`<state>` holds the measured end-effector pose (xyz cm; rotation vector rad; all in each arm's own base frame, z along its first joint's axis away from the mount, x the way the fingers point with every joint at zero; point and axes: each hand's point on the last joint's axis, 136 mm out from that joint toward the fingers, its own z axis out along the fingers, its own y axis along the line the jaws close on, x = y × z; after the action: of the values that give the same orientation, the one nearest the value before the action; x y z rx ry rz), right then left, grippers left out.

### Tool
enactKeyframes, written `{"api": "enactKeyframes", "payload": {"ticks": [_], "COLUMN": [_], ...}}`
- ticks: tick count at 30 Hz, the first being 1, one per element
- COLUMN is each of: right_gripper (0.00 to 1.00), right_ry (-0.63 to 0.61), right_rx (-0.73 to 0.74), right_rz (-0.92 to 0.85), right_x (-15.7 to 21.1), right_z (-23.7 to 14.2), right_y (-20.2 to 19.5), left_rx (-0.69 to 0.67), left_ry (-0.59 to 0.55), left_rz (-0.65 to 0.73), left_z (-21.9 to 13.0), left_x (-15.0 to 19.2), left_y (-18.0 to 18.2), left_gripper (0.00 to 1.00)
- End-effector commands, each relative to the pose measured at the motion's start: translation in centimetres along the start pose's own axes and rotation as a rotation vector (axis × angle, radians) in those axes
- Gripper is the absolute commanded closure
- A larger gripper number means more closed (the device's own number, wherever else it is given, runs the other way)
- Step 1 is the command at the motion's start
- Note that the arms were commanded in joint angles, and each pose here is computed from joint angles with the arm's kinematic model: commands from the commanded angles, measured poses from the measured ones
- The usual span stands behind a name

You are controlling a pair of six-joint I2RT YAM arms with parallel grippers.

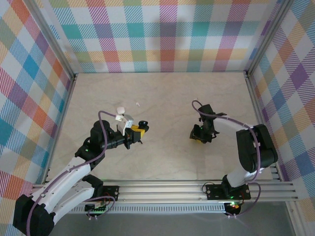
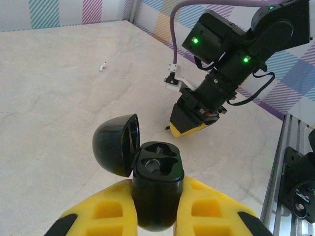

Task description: Insert wireless bluetooth earbuds into charging case

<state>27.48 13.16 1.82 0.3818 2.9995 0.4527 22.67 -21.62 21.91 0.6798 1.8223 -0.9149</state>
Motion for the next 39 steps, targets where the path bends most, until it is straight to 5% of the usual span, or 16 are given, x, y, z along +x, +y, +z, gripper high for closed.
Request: {"api": "enactKeyframes", "payload": {"ticks": [1,39], "right_gripper": [0.66,0.68], "right_ry": [-0.028,-0.044], "right_rx": [0.04,0.045], "right_rz": [-0.043,-0.082], "right_x": [-1.4,-4.7], "right_z": [-0.1,-0.2], "right_y": [-0.1,1.9], "left_rx": [0.004,-0.018], "left_ry": [-0.025,-0.02], "left_rz": [0.035,0.03], "left_z": [-0.4,-0.6], "left_x": [-1.2,-0.9], "left_y": [-0.5,-0.2], "left_gripper": [1.0,1.0]}}
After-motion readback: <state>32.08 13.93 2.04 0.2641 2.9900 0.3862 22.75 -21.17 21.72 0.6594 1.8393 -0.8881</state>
